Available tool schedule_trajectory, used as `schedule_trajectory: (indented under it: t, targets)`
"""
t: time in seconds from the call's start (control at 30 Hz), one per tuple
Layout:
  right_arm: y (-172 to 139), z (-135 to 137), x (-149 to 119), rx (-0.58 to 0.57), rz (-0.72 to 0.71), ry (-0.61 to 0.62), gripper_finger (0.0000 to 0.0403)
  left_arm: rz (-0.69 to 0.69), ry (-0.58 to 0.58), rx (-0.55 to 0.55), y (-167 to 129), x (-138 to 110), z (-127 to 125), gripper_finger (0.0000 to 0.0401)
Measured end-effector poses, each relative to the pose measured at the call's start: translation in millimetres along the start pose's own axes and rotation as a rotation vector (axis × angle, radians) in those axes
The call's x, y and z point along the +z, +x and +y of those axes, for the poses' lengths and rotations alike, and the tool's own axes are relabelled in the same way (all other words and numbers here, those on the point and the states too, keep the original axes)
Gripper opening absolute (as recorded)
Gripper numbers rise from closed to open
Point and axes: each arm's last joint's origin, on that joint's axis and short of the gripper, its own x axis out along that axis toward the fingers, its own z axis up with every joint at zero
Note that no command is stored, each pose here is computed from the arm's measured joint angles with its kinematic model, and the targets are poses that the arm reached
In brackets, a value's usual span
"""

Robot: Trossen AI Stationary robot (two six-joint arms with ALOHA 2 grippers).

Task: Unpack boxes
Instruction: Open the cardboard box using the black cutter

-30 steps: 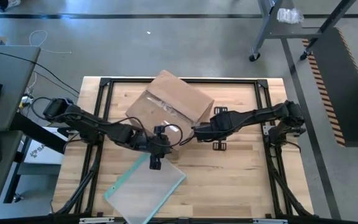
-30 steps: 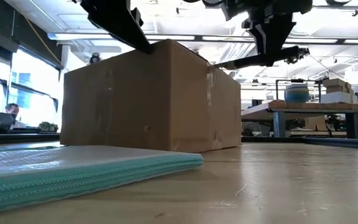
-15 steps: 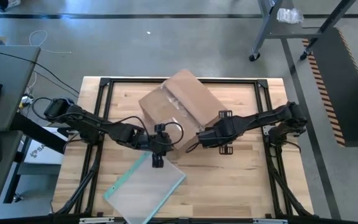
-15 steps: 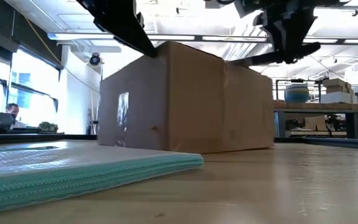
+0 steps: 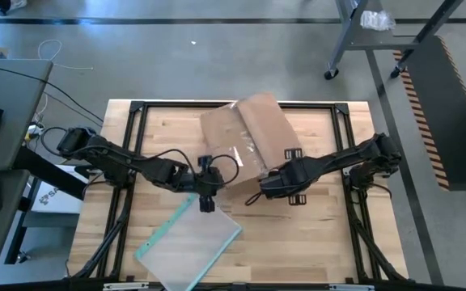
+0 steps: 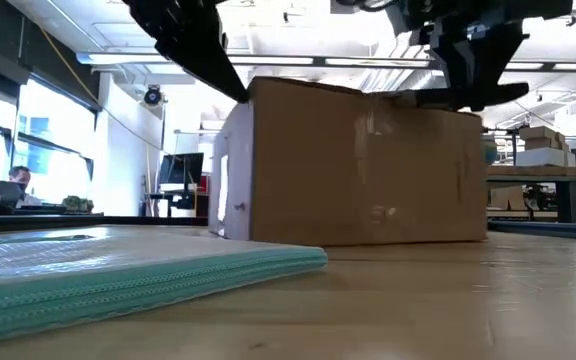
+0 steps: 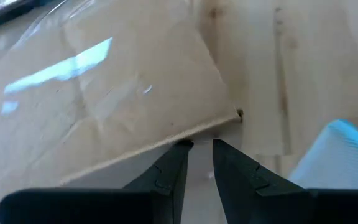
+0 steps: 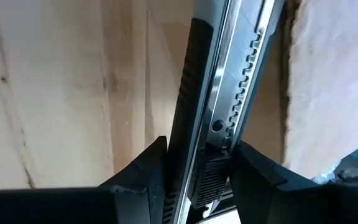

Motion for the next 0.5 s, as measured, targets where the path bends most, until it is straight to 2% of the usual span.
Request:
schedule_trajectory:
  t: [0.23, 0.3, 0.5]
  targets:
    - [-12, 7, -4, 0.010, -0.093, -0.016, 0.0118, 0.073, -0.013, 0.147, 4, -7, 14, 0.0062]
    - [-18, 12, 2, 0.034, -0.184, -0.038, 0.0117, 0.068, -0.021, 0.184, 5, -6, 17, 0.0062]
    - [-23, 18, 0, -0.002, -0.228, -0.005, 0.0117, 0.088, -0.022, 0.180, 6, -8, 20, 0.0062]
